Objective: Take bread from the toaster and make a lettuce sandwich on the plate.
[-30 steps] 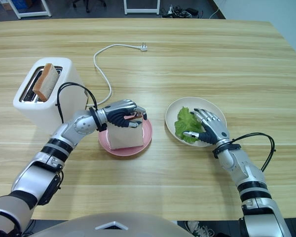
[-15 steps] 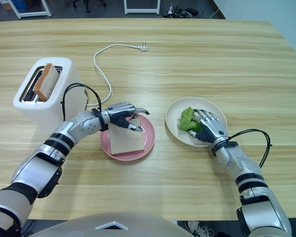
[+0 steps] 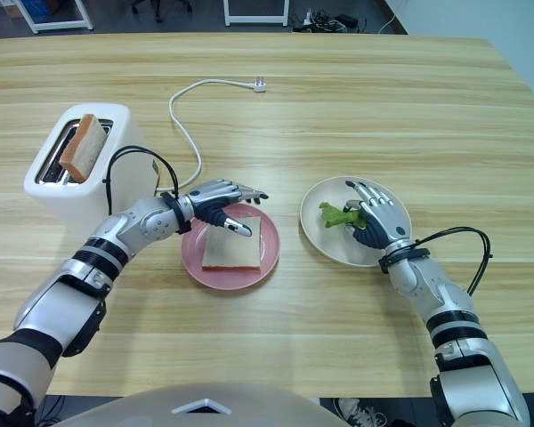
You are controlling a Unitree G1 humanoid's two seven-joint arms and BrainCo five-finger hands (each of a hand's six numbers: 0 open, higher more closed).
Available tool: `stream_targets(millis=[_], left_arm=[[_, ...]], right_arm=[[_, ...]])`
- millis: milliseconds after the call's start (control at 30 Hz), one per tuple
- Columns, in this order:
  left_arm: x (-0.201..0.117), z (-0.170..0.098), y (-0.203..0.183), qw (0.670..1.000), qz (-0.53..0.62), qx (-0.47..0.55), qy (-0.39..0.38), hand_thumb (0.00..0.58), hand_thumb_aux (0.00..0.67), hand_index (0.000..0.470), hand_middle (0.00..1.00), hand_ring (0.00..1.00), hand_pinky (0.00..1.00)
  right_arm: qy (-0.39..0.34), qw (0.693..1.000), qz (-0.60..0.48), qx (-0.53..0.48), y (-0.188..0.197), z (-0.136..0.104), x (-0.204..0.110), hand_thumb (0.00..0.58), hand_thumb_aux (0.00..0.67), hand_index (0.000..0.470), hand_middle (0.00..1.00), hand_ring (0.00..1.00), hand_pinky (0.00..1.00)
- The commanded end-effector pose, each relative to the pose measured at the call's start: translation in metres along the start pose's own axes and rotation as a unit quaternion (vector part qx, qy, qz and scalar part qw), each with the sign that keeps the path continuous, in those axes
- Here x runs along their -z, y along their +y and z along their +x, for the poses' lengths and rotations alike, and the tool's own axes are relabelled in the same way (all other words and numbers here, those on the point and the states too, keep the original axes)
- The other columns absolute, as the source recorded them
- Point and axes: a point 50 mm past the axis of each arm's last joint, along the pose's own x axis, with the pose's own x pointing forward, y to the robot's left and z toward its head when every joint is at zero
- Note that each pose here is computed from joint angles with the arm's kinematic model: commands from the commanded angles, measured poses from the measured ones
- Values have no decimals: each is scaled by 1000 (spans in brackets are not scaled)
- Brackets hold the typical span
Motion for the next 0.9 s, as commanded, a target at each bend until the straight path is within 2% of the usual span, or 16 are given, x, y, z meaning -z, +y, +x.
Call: stream_targets(millis=[33, 167, 267, 367, 567, 600, 700, 833, 900], left_arm=[[0, -7, 0, 999, 48, 7, 12, 0, 0, 0, 0, 0, 0], [-10, -15, 21, 995, 79, -68, 5, 0, 0, 0, 0, 0, 0], [-11, -32, 44, 984, 82, -159, 19, 0, 0, 0, 0, 0, 0], [-20, -60, 65, 964, 50, -260, 8, 0, 0, 0, 0, 0, 0], [-22, -127, 97, 919, 61, -384, 64, 0, 0, 0, 0, 0, 0], [-20, -139, 100, 912, 60, -397, 79, 0, 0, 0, 0, 0, 0], [-4, -168, 98, 911, 74, -380, 142, 0, 0, 0, 0, 0, 0], [13, -199, 89, 915, 88, -334, 210, 0, 0, 0, 0, 0, 0], [18, -213, 85, 913, 91, -321, 235, 0, 0, 0, 0, 0, 0]], right_arm=[[-12, 1000, 26, 9, -5, -1, -5, 580, 670, 470, 0, 0, 0], [-43, 997, 52, 33, -13, 1, -20, 580, 670, 470, 0, 0, 0], [-72, 994, 66, 42, -16, 5, -34, 580, 670, 470, 0, 0, 0], [-107, 989, 85, 46, -17, 11, -54, 580, 670, 470, 0, 0, 0], [-170, 980, 97, 21, 1, 29, -99, 580, 670, 470, 0, 0, 0], [-179, 979, 97, 12, 7, 32, -107, 580, 667, 468, 0, 0, 0], [-197, 976, 86, -19, 27, 39, -124, 571, 586, 411, 0, 0, 0], [-216, 972, 79, -54, 50, 40, -139, 559, 544, 382, 0, 0, 0], [-222, 970, 80, -65, 57, 40, -144, 559, 544, 382, 0, 0, 0]])
